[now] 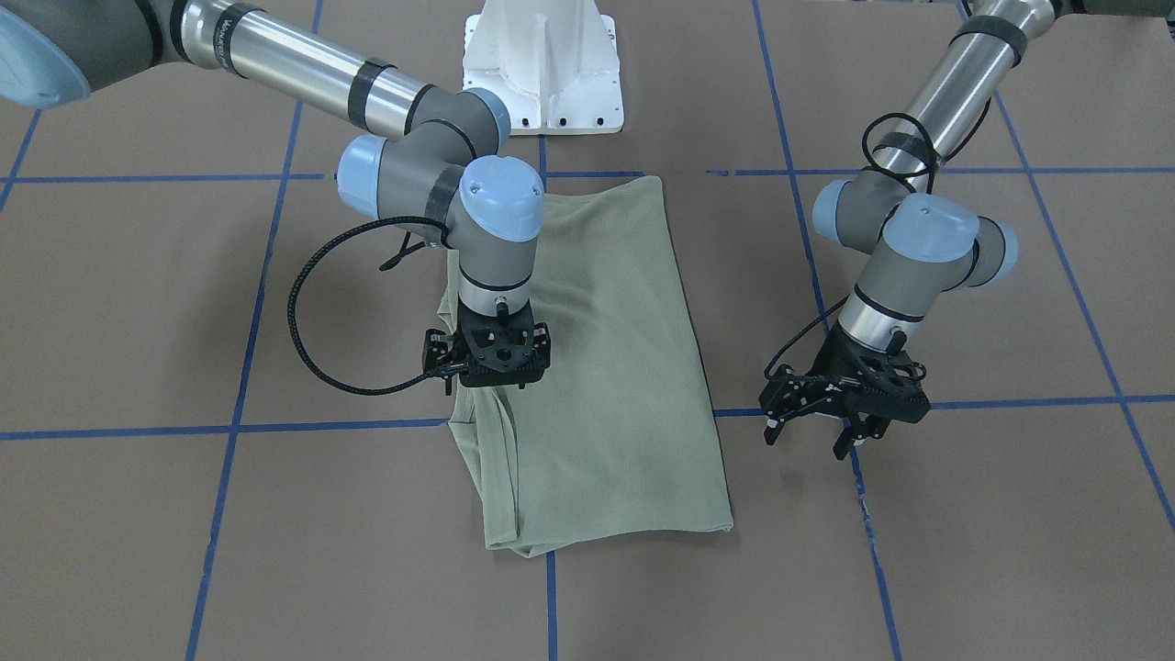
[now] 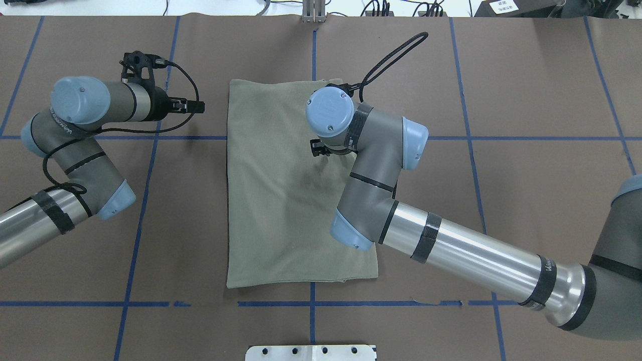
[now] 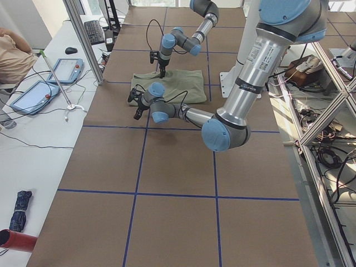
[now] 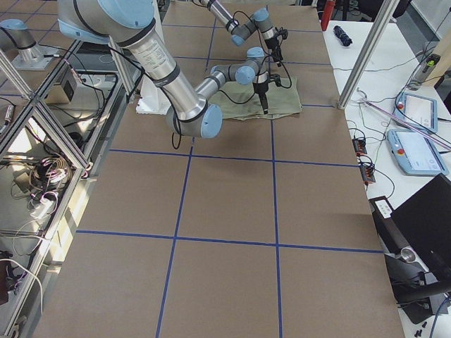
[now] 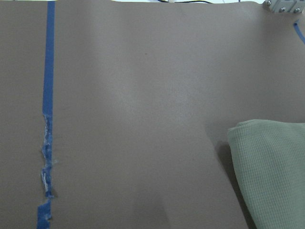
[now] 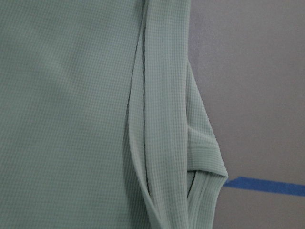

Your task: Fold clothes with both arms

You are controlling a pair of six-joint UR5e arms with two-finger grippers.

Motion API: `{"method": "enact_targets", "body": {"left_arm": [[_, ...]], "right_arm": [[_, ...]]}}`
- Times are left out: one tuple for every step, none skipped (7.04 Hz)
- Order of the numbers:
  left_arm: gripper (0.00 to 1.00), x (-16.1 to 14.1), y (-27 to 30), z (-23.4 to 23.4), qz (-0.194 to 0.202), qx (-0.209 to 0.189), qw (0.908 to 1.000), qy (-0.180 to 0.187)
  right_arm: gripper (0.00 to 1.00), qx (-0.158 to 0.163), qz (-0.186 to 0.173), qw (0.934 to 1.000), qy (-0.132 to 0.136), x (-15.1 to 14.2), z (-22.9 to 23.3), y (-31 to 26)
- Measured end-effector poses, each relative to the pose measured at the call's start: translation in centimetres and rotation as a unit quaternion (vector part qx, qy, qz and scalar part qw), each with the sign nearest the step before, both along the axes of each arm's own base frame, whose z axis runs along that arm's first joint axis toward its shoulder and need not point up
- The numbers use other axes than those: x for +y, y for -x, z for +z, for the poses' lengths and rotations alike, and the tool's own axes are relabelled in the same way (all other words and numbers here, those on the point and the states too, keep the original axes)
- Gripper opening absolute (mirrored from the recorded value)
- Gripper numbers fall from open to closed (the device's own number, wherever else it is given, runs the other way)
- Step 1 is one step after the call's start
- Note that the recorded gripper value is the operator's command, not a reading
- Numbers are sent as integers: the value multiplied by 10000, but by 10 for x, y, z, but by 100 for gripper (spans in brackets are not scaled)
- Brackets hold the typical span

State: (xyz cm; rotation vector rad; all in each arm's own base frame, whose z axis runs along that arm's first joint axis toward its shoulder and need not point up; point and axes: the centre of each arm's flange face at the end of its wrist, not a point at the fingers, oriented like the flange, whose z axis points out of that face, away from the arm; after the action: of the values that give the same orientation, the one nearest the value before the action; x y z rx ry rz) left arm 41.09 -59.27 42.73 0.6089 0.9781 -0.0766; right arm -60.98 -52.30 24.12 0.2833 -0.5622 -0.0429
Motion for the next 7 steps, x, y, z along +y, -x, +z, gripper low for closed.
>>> {"method": "enact_targets", "body": {"left_arm": [[100,0,-1,0,4,-3,10000,3],[100,0,-1,1,5,-5,10000,6],[100,0,-1,1,5,-7,10000,7],[100,0,-1,1,7,-8,10000,8],[100,1,-1,1,9,-8,10000,8],[100,1,-1,1,9,-8,10000,8],[100,1,-1,1,10,-8,10000,8]], "right_arm": [[100,112,-26,9999,43,2,5,1],[100,200,-50,9998,69,3,9,1],[100,283,-95,9995,64,1,11,-1],[100,373,-134,9992,45,-3,13,-5],[100,452,-138,9989,36,-11,16,-13],[100,556,-142,9983,46,-19,21,-22],[100,659,-139,9977,73,-25,31,-30]]}}
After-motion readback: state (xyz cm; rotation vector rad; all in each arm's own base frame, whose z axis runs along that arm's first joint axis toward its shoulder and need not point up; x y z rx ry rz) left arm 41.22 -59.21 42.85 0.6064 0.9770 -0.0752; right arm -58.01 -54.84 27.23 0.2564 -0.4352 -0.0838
